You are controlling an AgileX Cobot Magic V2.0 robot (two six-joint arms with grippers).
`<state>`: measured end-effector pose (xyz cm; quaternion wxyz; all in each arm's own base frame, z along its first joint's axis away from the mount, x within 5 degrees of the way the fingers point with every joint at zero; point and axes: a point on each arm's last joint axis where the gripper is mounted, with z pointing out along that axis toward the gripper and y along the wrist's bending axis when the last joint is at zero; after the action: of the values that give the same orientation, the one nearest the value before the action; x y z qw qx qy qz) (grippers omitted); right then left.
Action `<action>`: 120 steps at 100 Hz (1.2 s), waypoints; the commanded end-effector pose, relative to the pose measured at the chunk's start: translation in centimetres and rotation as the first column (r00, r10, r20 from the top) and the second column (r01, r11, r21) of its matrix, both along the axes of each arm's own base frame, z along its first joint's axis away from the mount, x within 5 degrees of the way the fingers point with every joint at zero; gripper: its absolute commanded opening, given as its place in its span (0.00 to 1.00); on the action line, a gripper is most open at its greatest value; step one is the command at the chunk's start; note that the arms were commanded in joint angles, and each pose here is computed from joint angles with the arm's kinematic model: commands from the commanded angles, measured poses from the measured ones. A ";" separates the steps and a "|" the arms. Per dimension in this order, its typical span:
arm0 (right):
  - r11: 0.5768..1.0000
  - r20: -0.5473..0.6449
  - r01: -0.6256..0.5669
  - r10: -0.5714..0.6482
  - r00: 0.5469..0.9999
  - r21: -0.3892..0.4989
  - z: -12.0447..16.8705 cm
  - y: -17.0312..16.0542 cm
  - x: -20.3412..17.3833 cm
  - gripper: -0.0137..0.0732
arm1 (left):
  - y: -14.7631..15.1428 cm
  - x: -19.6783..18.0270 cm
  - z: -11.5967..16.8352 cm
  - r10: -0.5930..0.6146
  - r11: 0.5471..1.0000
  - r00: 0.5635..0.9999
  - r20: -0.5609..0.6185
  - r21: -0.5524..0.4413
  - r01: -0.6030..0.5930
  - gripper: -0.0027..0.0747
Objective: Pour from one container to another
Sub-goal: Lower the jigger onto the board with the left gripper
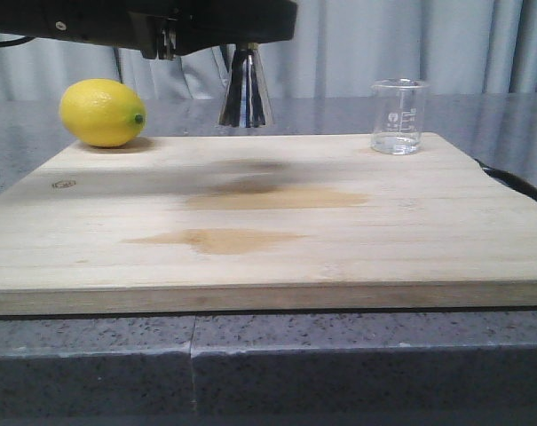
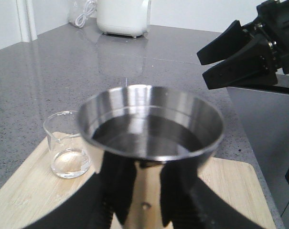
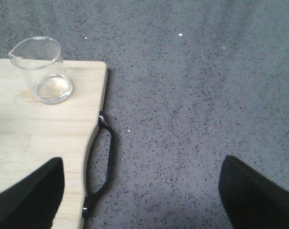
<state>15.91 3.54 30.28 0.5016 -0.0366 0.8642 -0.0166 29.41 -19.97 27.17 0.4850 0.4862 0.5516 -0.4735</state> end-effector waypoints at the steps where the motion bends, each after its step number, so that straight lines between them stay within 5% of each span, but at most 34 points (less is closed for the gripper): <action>1: 0.999 0.076 -0.038 0.039 0.996 -0.013 1.3 0.2 0.1 0.82 | -0.1 -1.1 3.2 -0.050 0.989 0.998 0.043 -0.140 0.055 0.32; 63: 0.999 0.081 -0.039 0.041 0.996 -0.026 1.4 0.1 0.1 0.82 | -0.8 0.9 -1.2 -0.027 0.997 0.999 0.019 -0.067 0.028 0.32; 120: 0.999 0.083 -0.040 0.042 0.996 -0.032 1.4 0.1 0.1 0.82 | -0.8 0.9 -1.6 -0.033 0.999 0.998 0.062 -0.041 0.035 0.32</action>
<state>15.94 3.50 30.32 0.5037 -0.0414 0.8626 -0.0223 30.87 -20.51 22.82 0.4720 0.5078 0.5584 -0.4555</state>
